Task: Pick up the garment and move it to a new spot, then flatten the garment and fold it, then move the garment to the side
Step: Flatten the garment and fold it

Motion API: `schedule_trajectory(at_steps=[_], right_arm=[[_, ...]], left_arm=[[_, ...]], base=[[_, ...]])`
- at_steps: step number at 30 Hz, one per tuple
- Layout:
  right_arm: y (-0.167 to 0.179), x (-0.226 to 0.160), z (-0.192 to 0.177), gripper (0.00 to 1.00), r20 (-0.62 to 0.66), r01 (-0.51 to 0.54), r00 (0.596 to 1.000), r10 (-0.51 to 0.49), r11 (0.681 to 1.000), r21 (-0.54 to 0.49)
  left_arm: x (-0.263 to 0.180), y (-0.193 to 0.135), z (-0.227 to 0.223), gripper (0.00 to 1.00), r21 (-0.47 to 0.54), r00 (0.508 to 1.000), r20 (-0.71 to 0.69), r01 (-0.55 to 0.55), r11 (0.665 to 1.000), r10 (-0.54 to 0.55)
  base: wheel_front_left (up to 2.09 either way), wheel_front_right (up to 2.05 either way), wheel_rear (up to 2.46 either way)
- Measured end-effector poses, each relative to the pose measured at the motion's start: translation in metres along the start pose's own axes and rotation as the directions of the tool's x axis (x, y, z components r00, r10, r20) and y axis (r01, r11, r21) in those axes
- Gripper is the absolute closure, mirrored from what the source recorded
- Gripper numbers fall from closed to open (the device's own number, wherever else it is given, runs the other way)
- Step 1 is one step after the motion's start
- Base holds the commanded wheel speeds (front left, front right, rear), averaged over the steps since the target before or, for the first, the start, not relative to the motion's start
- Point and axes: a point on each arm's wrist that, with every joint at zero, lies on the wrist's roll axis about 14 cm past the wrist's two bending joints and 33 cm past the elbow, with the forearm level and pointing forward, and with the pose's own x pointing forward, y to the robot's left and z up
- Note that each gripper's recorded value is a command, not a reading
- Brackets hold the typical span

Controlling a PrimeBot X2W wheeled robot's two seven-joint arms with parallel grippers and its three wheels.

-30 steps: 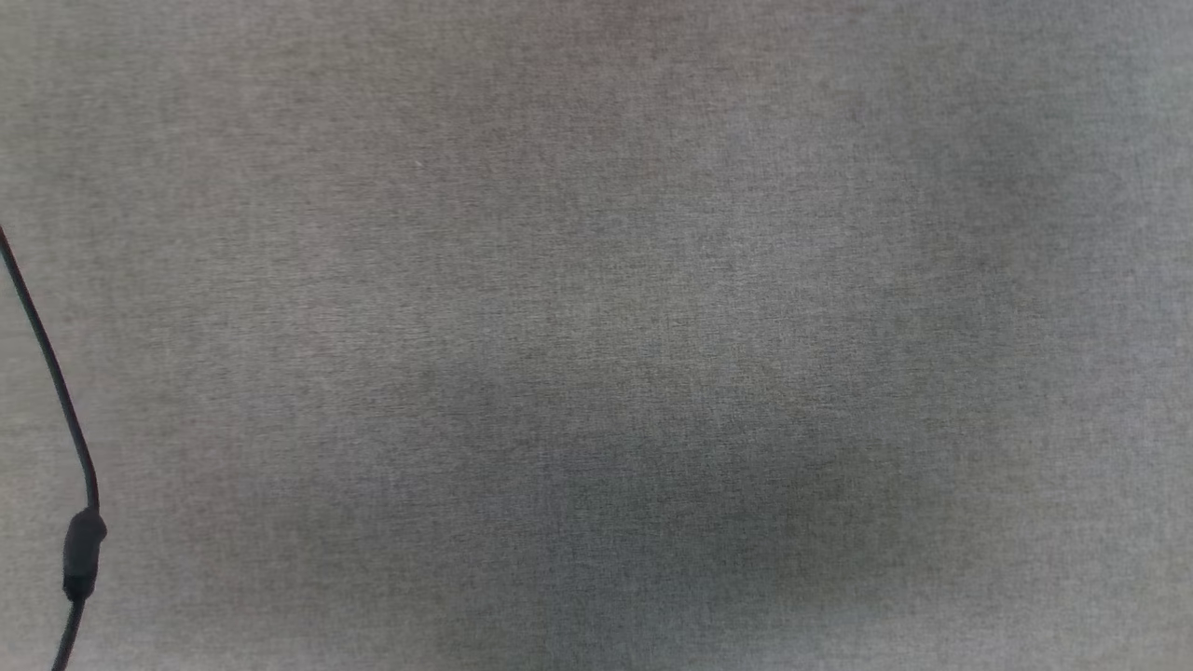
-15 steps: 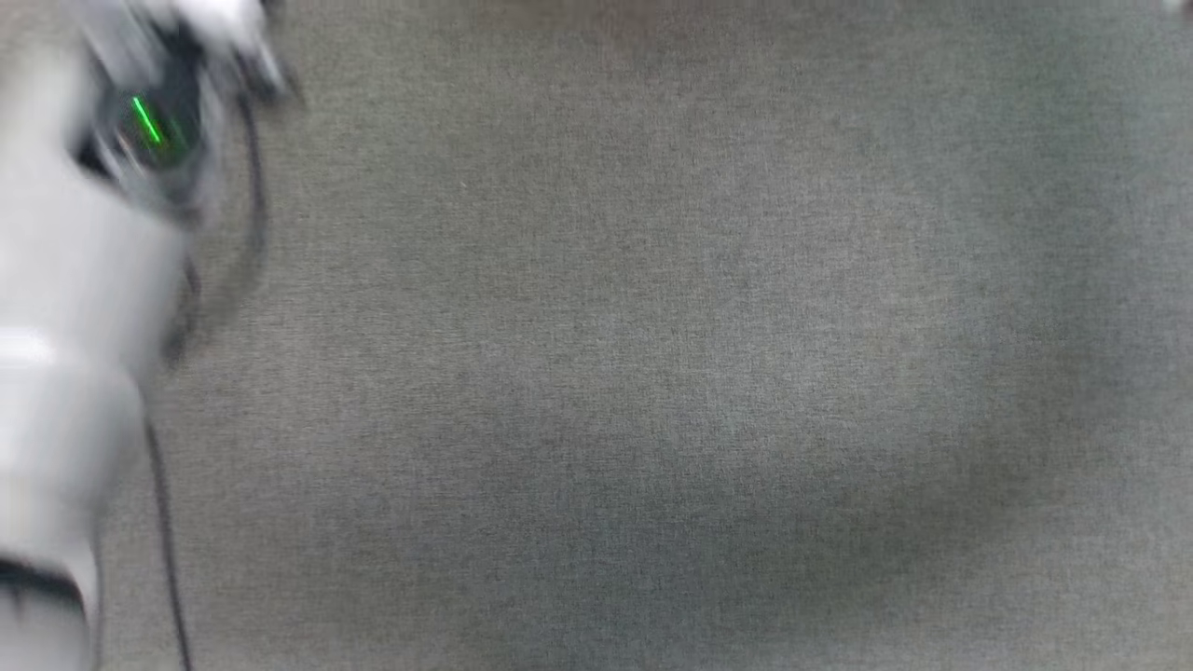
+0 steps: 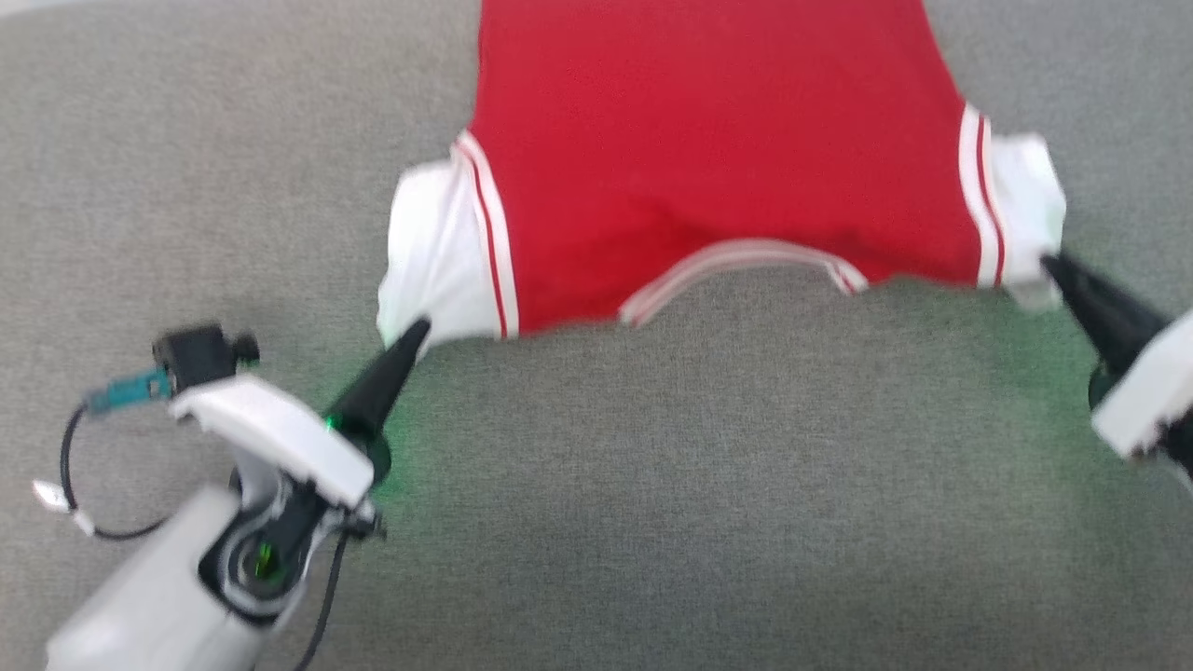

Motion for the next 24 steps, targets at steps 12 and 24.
schedule_trajectory(at_steps=[12, 24], right_arm=[[0.010, -0.084, -0.049, 1.00, -0.136, 0.016, 0.991, -0.010, 0.999, 0.048], [0.020, -0.111, -0.060, 1.00, -0.223, 0.055, 0.974, -0.047, 0.998, 0.030]], left_arm=[[-0.086, 0.019, -0.044, 1.00, 0.099, 0.995, -0.091, -0.040, 0.994, 0.049], [-0.107, 0.011, -0.061, 1.00, 0.090, 0.992, -0.102, -0.072, 0.993, 0.081]], base=[[0.00, 0.00, 0.00], [0.00, 0.00, 0.00]])
